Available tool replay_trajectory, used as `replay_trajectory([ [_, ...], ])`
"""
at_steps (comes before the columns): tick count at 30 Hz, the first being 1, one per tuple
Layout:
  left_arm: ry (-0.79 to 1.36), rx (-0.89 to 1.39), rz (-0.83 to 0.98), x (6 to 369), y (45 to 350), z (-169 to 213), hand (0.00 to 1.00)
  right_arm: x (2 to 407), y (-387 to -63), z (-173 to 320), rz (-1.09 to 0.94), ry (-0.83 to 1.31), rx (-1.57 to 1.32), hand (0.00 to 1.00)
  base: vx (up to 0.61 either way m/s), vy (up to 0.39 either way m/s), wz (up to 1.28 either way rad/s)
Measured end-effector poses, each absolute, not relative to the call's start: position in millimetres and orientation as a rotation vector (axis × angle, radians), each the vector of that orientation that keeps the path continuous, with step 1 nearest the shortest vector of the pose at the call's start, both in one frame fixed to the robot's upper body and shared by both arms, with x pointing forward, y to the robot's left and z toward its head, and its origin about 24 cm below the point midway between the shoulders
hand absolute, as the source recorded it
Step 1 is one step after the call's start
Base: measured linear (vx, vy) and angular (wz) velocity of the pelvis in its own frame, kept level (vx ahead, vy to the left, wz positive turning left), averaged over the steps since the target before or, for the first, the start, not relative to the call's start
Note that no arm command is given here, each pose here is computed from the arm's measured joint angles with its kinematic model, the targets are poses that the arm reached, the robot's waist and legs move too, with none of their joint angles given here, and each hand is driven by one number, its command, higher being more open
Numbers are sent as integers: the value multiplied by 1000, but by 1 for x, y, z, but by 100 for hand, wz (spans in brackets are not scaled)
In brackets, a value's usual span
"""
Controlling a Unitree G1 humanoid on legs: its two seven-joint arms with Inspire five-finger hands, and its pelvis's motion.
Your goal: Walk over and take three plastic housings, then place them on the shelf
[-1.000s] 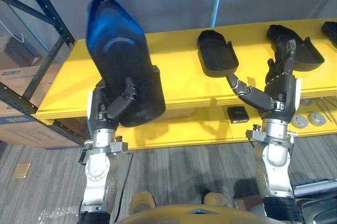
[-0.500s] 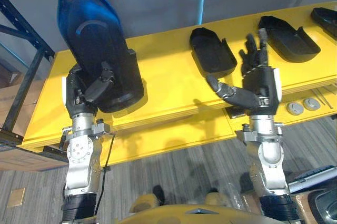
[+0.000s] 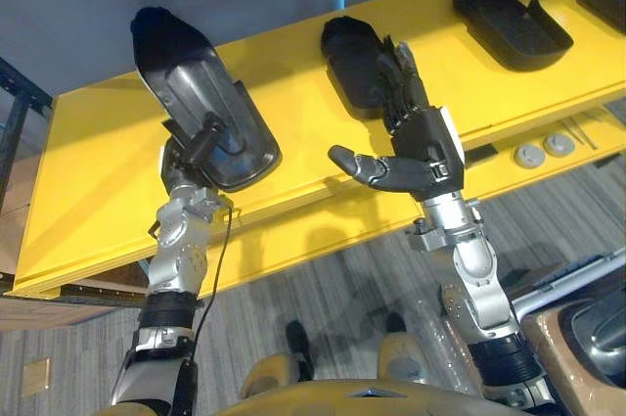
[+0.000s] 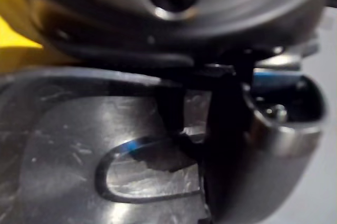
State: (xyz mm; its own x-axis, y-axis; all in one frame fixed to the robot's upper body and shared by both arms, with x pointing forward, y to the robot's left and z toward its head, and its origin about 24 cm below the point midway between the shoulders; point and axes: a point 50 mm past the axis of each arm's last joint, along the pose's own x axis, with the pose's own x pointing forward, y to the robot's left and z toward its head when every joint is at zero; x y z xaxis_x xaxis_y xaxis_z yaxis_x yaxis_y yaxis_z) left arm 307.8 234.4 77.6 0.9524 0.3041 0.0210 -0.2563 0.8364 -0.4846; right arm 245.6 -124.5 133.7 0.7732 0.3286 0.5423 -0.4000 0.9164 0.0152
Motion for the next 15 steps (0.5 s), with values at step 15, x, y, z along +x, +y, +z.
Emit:
replay_trajectory([
  [15, 16, -415, 298, 316, 261, 90, 0, 221, -98, 149, 531, -599, 196, 100, -6, -9, 0],
])
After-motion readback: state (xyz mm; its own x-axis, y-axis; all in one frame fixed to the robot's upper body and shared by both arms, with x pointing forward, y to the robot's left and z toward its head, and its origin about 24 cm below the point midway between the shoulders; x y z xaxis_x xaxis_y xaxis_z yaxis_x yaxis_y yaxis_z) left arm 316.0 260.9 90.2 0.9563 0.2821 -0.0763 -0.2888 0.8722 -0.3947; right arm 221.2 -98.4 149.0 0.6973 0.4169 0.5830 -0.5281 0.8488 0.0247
